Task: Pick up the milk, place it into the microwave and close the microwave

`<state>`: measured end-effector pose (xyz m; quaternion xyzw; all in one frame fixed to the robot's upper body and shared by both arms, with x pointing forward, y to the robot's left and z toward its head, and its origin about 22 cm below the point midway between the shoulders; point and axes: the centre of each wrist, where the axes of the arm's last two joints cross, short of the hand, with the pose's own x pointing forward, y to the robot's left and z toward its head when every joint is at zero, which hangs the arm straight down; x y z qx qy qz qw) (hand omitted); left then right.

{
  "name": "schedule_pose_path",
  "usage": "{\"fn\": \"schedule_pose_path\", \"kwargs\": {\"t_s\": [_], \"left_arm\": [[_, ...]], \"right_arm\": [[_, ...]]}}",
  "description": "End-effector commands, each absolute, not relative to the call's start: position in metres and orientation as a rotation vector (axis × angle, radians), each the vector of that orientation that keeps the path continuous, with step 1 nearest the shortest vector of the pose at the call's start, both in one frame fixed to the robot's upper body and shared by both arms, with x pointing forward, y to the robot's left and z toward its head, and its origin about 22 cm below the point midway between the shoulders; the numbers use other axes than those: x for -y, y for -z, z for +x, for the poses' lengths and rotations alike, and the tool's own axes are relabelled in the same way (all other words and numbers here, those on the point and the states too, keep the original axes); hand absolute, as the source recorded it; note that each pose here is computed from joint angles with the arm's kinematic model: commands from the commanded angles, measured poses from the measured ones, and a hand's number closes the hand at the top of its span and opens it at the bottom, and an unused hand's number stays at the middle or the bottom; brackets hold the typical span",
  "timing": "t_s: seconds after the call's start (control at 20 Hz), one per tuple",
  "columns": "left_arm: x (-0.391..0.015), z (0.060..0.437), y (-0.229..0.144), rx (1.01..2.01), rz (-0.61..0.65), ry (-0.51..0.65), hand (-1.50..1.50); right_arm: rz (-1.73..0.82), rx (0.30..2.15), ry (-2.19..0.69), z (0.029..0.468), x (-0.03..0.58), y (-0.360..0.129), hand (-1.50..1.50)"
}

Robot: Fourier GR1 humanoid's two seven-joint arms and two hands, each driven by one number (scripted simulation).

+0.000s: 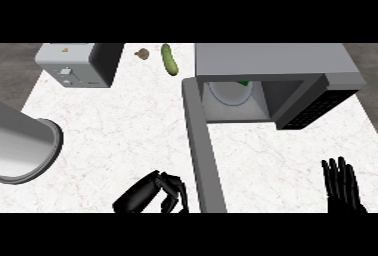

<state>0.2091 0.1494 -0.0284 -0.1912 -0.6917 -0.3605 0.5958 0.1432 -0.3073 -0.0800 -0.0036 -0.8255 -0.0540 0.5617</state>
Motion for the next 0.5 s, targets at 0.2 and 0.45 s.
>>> {"fn": "schedule_pose_path", "kwargs": {"t_s": [0.2, 0.45], "left_arm": [[-0.09, 0.224, 0.065, 1.582, -0.474, 0.902, 1.5], [-0.045, 0.212, 0.067, 1.59, -0.457, 0.923, 1.5]], "right_arm": [[0.032, 1.996, 0.096, 0.109, 0.319, 0.02, -1.5], [0.133, 2.005, 0.096, 0.114, 0.307, -0.003, -1.5]]}}
